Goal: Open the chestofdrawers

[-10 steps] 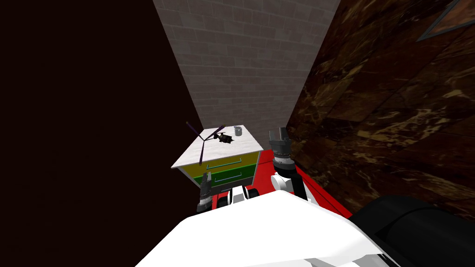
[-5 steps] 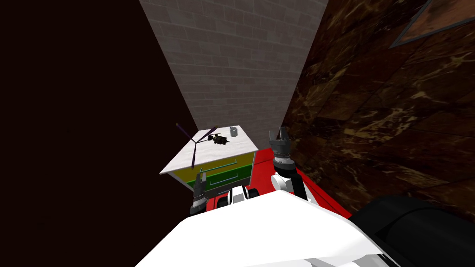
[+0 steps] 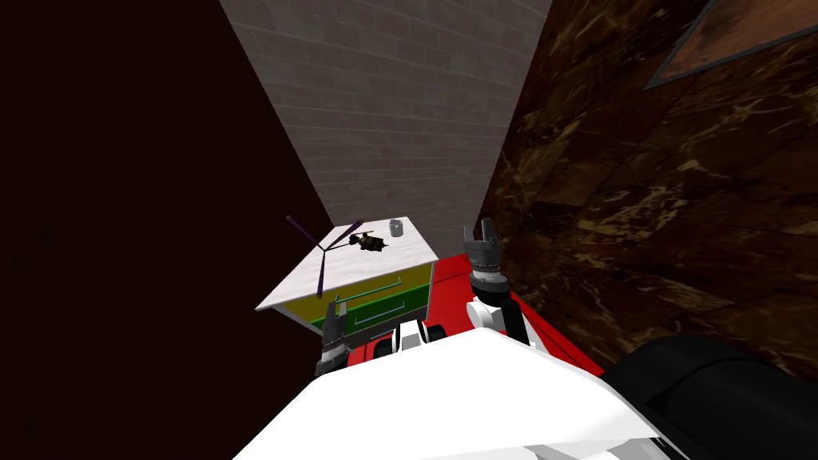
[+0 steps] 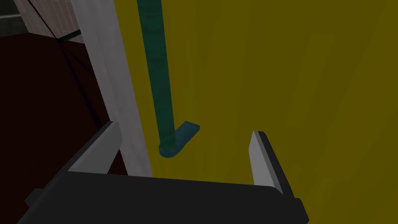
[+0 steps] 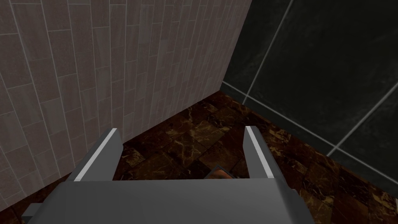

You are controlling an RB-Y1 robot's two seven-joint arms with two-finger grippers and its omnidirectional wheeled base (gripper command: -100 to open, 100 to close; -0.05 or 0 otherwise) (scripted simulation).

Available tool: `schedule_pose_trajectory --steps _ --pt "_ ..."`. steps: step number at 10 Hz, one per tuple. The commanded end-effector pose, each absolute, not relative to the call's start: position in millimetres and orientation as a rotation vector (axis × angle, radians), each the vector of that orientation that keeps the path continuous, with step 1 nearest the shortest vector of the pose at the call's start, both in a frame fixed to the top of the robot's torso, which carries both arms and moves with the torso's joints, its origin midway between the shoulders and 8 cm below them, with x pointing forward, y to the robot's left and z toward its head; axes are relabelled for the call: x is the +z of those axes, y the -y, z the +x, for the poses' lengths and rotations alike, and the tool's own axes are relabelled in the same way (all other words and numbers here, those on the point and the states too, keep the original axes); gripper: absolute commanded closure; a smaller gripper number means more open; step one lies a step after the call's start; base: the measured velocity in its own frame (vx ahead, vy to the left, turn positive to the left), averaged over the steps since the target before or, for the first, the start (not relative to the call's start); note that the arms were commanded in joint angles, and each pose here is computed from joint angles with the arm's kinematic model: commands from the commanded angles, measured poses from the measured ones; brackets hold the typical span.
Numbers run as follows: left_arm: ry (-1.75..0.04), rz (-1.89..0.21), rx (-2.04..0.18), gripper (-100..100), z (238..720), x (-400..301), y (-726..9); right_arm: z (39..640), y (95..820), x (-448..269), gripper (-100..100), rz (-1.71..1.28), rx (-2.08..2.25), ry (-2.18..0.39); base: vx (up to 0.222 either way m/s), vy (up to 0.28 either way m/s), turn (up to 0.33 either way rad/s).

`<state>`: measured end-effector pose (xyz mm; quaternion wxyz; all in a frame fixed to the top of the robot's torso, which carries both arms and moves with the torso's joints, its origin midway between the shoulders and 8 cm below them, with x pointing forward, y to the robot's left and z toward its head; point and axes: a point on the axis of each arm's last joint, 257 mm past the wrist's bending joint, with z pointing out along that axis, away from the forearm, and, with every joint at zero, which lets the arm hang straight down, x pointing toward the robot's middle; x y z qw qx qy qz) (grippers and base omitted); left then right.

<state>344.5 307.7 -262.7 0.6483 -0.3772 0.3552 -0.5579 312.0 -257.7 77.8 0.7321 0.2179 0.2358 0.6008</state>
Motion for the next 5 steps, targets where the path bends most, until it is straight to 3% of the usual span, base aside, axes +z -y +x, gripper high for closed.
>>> schedule_pose_trajectory --steps 1,5 --pt "-0.812 -0.848 -1.290 100 349.3 -267.3 -287.9 312.0 257.8 77.8 0 0.479 1.322 -0.519 -0.016 0.057 0.126" --pt "-0.831 -0.837 -1.321 100 353.8 -274.8 -253.8 312.0 257.7 77.8 0 0.479 1.322 -0.519 -0.016 0.059 0.087"
